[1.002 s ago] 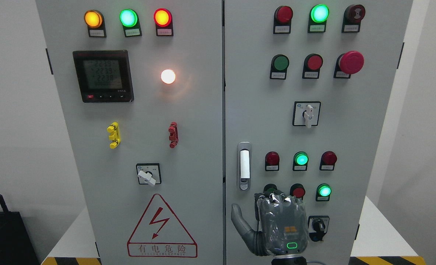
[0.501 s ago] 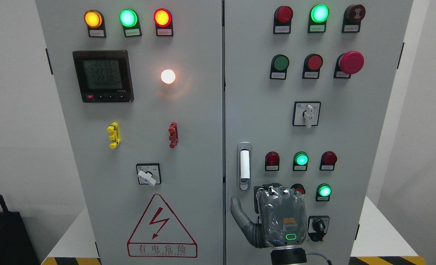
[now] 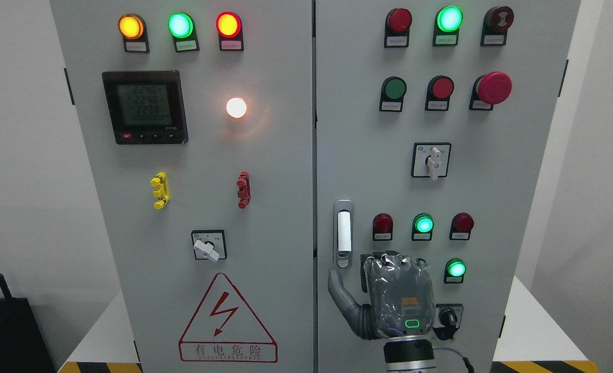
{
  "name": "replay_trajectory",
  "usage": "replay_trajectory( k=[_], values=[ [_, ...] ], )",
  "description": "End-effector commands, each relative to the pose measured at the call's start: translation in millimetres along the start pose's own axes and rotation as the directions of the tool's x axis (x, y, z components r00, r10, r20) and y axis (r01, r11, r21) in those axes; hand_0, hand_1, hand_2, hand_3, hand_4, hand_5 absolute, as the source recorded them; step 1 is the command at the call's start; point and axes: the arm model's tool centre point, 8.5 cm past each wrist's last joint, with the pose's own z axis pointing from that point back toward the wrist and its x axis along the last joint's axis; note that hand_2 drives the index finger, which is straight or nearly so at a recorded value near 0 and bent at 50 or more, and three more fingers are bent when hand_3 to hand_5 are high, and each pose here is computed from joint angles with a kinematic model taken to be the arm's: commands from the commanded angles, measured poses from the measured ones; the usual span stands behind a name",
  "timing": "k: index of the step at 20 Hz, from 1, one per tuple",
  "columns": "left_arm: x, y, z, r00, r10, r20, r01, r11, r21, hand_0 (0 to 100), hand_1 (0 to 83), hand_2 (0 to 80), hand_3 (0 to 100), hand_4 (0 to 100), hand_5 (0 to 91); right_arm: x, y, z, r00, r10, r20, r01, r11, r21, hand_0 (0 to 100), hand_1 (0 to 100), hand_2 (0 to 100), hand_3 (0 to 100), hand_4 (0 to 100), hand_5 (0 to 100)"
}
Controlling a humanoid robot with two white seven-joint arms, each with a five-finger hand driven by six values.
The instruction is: Release door handle
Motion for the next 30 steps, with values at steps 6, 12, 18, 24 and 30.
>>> replay_trajectory(
  k=[6, 12, 18, 24, 30],
  values=[
    [-6, 1, 1, 1.000, 0.013, -0.015, -0.013, 1.000, 0.003, 12, 38.9, 0.0, 0, 0, 0.0, -8, -4, -17, 1.000, -0.015, -0.017, 0.015, 1.000, -0.009, 38, 10, 91, 100, 95, 98],
    [-6, 1, 1, 1.000, 0.013, -0.015, -0.013, 1.000, 0.003, 12, 38.9, 0.0, 0, 0, 0.0, -7, -5, -17, 1.000, -0.017, -0.016, 0.017, 1.000, -0.012, 38, 10, 91, 100, 95, 98],
    [-6, 1, 1, 1.000, 0.013, -0.015, -0.013, 1.000, 0.003, 12, 38.9, 0.0, 0, 0, 0.0, -6, -6, -19, 1.000, -0.017, -0.014, 0.017, 1.000, -0.014, 38, 10, 91, 100, 95, 98],
    [-6, 1, 1, 1.000, 0.013, -0.015, -0.013, 1.000, 0.003, 12, 38.9, 0.0, 0, 0, 0.0, -5, -6, -19, 1.000, -0.019, -0.013, 0.019, 1.000, -0.014, 38, 10, 91, 100, 95, 98],
    [-6, 1, 1, 1.000, 0.013, -0.015, -0.013, 1.000, 0.003, 12, 38.9, 0.0, 0, 0, 0.0, -4, -6, -20, 1.000, -0.019, -0.009, 0.019, 1.000, -0.013, 38, 10, 91, 100, 95, 98]
  ],
)
